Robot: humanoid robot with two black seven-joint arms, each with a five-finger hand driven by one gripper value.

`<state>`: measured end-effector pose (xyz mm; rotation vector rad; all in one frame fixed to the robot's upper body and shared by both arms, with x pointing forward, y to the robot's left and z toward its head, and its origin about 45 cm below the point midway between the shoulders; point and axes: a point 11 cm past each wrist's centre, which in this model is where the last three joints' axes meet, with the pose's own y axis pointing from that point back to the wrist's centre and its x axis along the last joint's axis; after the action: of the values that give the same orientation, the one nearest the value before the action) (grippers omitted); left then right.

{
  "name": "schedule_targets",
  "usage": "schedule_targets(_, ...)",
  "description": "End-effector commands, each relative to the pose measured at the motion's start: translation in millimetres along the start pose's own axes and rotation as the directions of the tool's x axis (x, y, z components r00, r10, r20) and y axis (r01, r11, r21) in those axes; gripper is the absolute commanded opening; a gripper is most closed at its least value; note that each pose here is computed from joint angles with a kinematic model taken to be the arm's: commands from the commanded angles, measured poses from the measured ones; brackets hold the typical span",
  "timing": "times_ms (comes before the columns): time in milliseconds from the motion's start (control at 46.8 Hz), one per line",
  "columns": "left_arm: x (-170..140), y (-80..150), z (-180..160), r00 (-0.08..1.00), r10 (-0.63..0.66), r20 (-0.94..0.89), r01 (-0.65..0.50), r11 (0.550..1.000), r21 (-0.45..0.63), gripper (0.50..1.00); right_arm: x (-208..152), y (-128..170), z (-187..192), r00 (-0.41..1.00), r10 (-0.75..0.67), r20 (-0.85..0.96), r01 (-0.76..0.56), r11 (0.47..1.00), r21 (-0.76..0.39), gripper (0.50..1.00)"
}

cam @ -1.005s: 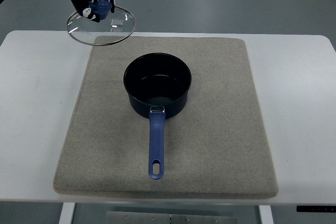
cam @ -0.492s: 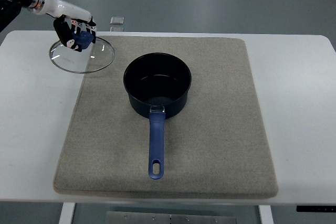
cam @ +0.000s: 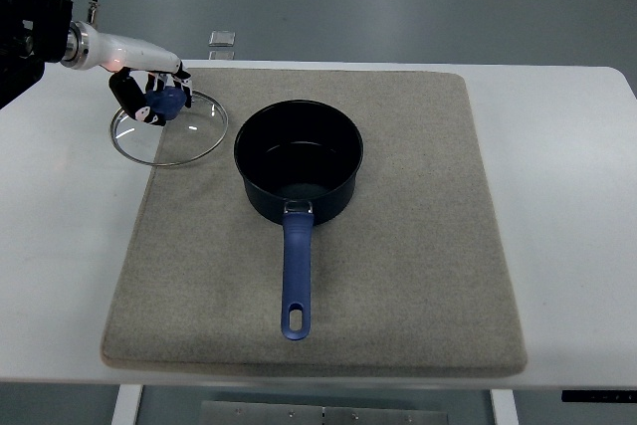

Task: Open pot lid and place left with left hand
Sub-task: 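Lower the held lid onto the mat beside the saucepan, release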

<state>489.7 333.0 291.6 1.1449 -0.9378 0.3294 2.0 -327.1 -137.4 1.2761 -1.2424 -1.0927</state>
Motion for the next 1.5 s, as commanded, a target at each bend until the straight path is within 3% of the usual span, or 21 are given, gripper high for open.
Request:
schedule_targets(0, -0.4, 0.4, -1.4, 1.0, 0.026, -0.014, -0.026, 1.0, -0.003, 0.5, 0.0, 0.0, -0.1, 1.0, 0.0, 0.0, 0.0, 1.0, 0.0, 0.915)
schedule_targets(363, -14.6, -6.5, 11.9, 0.998, 0.042, -0.038, -0.044, 0.997, -0.065, 0.5, 0.0, 0.0, -0.1, 1.0, 0.0, 0.0, 0.0, 1.0, 0.0, 0.917)
schedule_targets(1475, -9.6, -17.0, 25.1, 0.994, 0.073, -0.083, -0.081, 0.992, -0.099, 0.5, 0.0, 0.0, -0.1, 1.0, 0.0, 0.0, 0.0, 1.0, 0.0, 0.915)
